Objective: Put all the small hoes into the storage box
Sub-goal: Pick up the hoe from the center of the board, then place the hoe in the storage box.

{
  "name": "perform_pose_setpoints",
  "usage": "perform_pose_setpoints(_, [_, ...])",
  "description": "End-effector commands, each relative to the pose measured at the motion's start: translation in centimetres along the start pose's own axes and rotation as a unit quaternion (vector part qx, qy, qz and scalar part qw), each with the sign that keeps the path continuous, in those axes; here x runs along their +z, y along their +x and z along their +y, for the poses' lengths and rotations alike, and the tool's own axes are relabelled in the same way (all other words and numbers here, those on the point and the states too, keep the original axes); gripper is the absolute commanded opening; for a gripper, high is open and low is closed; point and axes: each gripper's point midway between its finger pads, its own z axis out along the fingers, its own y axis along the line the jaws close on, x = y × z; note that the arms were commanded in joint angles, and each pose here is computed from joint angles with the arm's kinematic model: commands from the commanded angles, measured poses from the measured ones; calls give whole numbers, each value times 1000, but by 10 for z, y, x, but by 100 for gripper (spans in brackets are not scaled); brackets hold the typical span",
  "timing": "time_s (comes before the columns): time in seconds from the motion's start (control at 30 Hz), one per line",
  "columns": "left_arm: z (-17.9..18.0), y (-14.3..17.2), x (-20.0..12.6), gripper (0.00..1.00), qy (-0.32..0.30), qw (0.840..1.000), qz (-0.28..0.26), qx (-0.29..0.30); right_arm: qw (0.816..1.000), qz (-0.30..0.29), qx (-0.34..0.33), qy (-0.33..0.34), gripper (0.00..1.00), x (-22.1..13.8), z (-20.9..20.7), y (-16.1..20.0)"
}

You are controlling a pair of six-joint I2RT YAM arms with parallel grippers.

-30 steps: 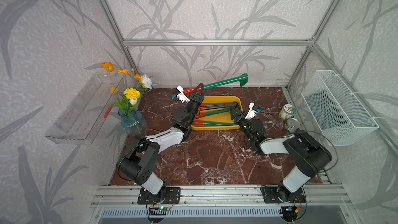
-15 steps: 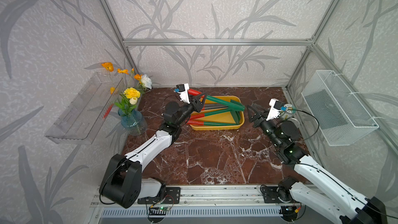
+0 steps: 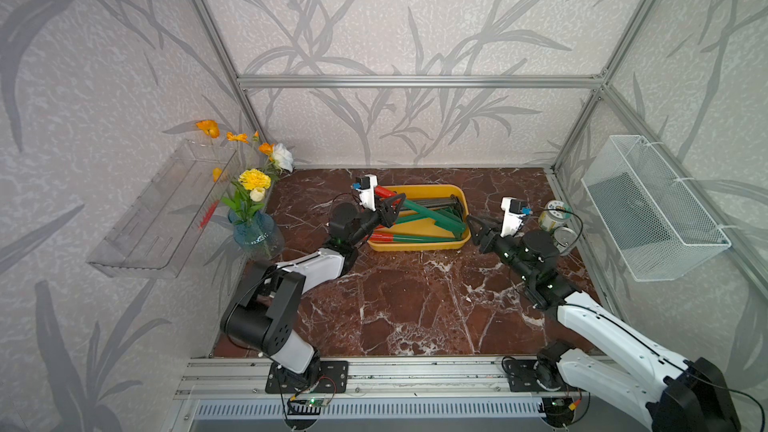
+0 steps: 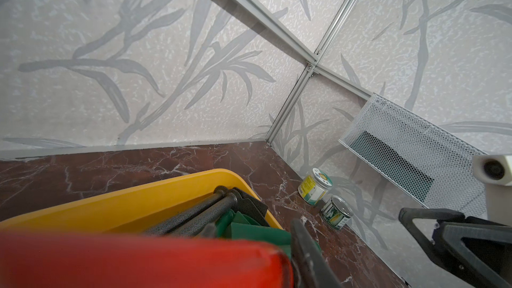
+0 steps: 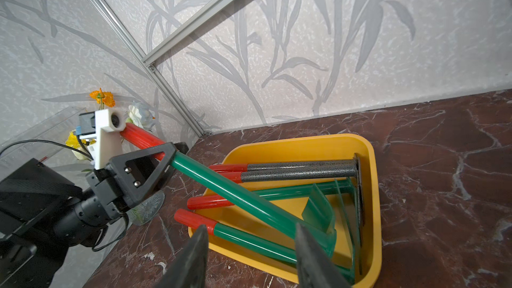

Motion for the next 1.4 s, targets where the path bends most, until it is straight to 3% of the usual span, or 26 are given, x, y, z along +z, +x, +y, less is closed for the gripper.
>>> perform_pose_setpoints(0.0, [-31, -51, 6, 0, 76, 992, -90, 42, 1000, -8, -2, -6, 50, 0, -1, -6])
perform_pose_setpoints(0.23, [-19, -26, 8, 0, 99, 992, -68, 47, 1000, 3, 1, -1, 48, 6, -8, 0])
perform_pose_setpoints(0.47, [1, 19, -5, 0, 91, 995, -8, 31, 1000, 23, 4, -12, 47, 19, -8, 8])
perform_pose_setpoints(0.8, [34, 65, -11, 0, 67, 997, 29, -12, 991, 123, 6, -45, 47, 72, -2, 42])
perform_pose_setpoints(1.03, [37, 81, -15, 17, 58, 996, 53, -31, 981, 184, -6, -58, 44, 98, -2, 78])
perform_pose_setpoints(1.23, [44, 92, -19, 30, 39, 995, 74, -57, 980, 191, -16, -48, 44, 112, -13, 91])
perform_pose_setpoints(1.37, [46, 99, -21, 34, 28, 994, 89, -62, 979, 197, -12, -53, 43, 120, -15, 100])
